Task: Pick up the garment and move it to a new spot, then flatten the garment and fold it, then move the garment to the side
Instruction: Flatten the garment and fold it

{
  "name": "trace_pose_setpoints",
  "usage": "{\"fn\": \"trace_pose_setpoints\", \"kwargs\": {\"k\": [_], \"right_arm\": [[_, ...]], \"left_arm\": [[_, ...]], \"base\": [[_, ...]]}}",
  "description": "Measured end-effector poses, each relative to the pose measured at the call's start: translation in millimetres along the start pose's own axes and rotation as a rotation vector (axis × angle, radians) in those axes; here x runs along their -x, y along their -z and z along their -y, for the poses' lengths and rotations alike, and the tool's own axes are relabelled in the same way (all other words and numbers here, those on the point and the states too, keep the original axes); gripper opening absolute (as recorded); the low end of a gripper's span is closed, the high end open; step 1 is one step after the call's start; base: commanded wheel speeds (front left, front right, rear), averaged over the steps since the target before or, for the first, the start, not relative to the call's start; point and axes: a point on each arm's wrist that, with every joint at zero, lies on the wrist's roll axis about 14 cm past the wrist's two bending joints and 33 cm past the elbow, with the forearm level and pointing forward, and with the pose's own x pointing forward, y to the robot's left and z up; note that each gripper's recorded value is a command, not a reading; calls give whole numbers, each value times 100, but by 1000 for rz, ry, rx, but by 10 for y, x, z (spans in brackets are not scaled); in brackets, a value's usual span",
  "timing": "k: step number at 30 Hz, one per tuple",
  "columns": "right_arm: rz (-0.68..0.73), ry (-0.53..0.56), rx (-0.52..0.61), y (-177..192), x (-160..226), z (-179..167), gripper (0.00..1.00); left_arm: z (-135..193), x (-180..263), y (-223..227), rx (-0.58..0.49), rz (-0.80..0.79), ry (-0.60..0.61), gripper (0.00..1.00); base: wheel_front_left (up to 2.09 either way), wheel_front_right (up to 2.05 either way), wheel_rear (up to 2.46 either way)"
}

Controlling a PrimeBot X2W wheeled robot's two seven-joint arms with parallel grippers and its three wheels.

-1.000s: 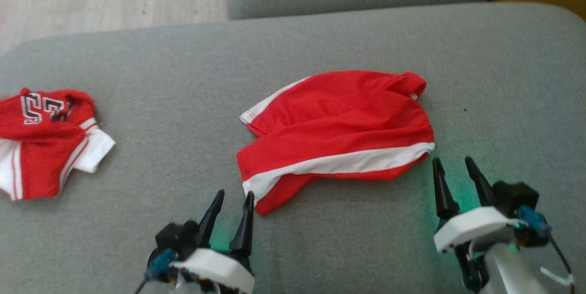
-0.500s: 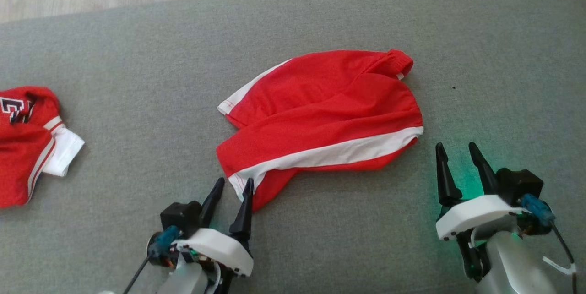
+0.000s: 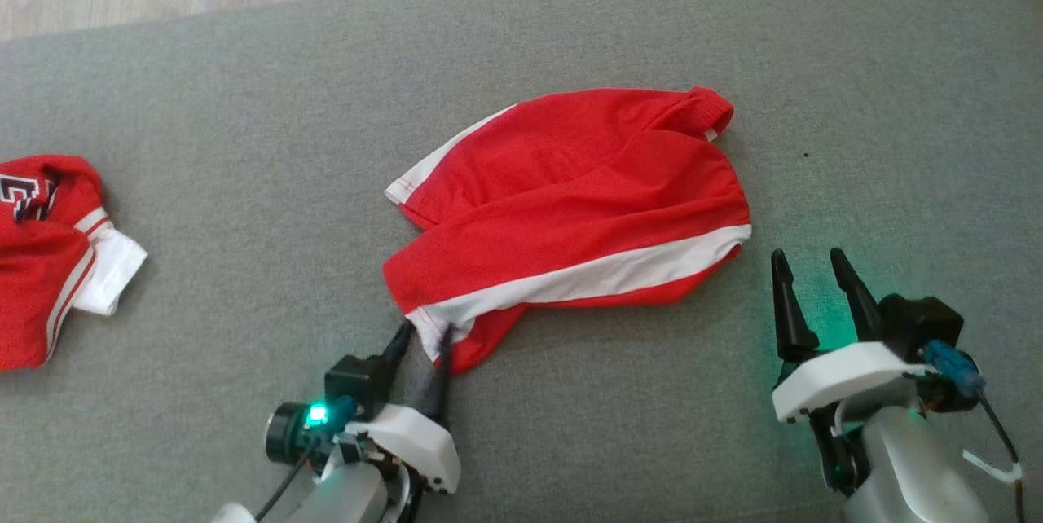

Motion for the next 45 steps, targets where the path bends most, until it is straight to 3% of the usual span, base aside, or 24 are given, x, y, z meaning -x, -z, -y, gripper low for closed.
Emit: {"fn": "trace_pose_setpoints", "kwargs": {"k": [1,2,11,22,39,45], "right_arm": [[2,1,0,-9,-7,3,100],[6,1,1,-25,-18,4,100],[21,-18,-24,-76,-74,-76,100],[-38,-224,-68,95,-79,-807,100],[-157,-393,-142,357,99,-1138,100],[-138,-425,-138,249,39,-1175,100]], "left_arm": [[-8,-9,-6,2,0,-5,45],[-30,-21,-14,-1,-1,-14,0],[-202,38,-184,16,49,-111,0],[-908,620,-235,48,150,-369,0],[-1143,645,-237,52,150,-420,0],[-1146,640,-232,53,148,-420,0]], "base": [[0,0,0],[0,0,0],[0,0,0],[0,0,0],[0,0,0],[0,0,0]]}}
